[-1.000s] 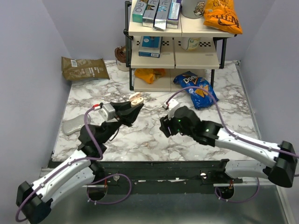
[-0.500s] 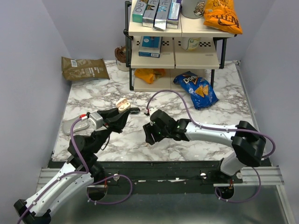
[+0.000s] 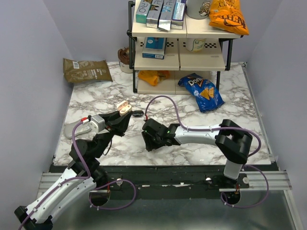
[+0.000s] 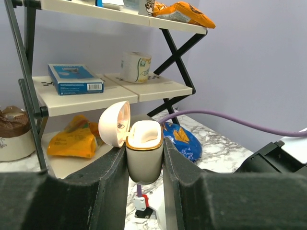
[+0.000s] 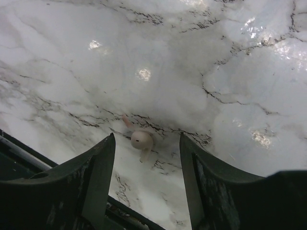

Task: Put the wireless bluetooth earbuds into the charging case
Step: Pick up the earbud from the center of the board.

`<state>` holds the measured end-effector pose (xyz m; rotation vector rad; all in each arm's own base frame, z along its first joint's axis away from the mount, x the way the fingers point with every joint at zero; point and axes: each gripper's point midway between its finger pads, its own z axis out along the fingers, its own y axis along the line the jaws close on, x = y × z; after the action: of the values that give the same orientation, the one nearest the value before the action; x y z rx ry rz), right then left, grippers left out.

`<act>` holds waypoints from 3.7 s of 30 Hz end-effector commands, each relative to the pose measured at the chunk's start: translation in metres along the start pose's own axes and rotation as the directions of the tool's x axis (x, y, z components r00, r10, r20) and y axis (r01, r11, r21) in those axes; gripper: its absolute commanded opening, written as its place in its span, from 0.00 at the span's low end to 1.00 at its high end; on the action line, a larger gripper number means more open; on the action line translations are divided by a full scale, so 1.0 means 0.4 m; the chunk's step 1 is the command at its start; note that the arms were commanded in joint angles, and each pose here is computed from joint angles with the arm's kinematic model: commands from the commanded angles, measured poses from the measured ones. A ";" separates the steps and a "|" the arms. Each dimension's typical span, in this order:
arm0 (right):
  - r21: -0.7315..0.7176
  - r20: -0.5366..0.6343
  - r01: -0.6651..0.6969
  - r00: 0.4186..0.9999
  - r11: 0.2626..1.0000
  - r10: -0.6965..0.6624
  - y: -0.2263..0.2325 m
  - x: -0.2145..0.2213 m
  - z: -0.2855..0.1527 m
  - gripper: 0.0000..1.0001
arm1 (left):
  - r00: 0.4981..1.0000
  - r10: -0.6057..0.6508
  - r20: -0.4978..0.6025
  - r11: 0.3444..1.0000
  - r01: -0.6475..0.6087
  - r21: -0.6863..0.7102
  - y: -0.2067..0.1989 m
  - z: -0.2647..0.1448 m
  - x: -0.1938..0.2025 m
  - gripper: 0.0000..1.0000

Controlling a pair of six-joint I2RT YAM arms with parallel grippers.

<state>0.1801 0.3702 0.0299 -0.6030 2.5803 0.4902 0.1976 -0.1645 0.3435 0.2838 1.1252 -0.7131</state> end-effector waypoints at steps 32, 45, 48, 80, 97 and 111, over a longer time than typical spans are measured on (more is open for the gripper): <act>0.206 -0.106 0.076 0.993 0.976 -0.055 -0.003 0.106 0.044 0.54 | 1.000 0.006 0.019 0.999 -0.006 -0.037 0.016 -0.021 -0.030 0.00; 0.212 -0.121 0.070 0.992 0.975 -0.045 0.006 0.125 0.043 0.50 | 1.000 0.002 0.016 0.999 -0.001 -0.035 0.014 -0.020 -0.027 0.00; 0.214 -0.132 0.076 0.990 0.974 -0.048 0.006 0.130 0.048 0.45 | 1.000 0.001 0.016 0.999 0.000 -0.032 0.013 -0.019 -0.026 0.00; 0.246 0.213 -0.043 0.977 0.968 -0.011 -0.060 -0.119 -0.178 0.12 | 0.999 0.007 0.031 0.999 -0.006 -0.044 0.017 -0.003 -0.036 0.00; 0.256 0.791 -0.043 0.584 0.966 -0.184 -0.107 -0.542 -0.803 0.01 | 0.997 -0.019 0.079 0.998 0.013 0.069 -0.042 0.164 -0.048 0.00; 0.140 0.954 0.136 0.246 0.981 -0.171 -0.045 -0.570 -1.030 0.01 | 0.977 -0.066 0.205 0.939 -0.009 0.344 -0.174 0.320 -0.091 0.00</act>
<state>0.2450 0.2435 0.4673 -0.2811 1.3683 0.4406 0.2586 -0.2623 0.4046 0.4059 0.9902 -0.8570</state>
